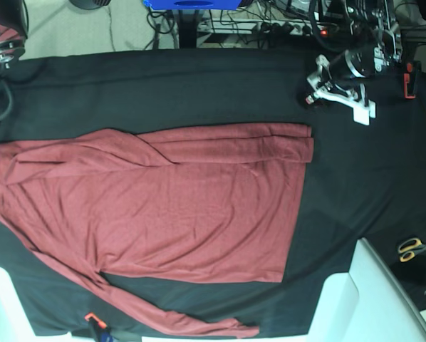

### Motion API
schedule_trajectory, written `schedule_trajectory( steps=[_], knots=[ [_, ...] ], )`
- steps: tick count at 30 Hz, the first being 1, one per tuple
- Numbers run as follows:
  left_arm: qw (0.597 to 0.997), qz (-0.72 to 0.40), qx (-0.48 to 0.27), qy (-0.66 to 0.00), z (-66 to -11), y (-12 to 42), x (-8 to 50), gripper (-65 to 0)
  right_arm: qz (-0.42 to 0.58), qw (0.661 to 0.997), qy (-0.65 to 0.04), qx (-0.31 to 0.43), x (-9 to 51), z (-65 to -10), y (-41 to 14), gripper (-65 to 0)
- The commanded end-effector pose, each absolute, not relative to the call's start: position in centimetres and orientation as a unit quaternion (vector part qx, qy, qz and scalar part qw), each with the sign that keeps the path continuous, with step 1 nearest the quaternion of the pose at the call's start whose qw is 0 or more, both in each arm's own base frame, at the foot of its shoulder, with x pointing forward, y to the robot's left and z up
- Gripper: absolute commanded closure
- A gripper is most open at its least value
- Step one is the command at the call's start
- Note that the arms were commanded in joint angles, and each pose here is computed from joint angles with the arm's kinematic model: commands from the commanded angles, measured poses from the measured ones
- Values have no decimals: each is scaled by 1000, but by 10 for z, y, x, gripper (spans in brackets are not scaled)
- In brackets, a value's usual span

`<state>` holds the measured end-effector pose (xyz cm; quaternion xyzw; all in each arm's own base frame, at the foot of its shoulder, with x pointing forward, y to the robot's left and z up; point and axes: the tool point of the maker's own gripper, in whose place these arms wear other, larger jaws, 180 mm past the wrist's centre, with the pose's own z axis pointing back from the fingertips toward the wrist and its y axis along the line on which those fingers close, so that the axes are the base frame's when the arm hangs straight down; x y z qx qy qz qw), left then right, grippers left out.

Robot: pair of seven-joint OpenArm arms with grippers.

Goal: Fold the T-shirt properly

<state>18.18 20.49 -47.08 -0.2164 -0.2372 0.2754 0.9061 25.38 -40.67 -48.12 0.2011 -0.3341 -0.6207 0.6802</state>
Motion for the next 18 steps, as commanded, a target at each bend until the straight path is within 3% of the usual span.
schedule_trajectory(
  steps=[1, 18],
  knots=[
    [904, 271, -219, -248, -465, 208, 185, -244, -616, 674, -359, 195, 261, -465, -424, -377],
    [903, 271, -218, -254, -462, 210, 188, -244, -586, 685, -380, 206, 278, -437, -422, -377]
  ],
)
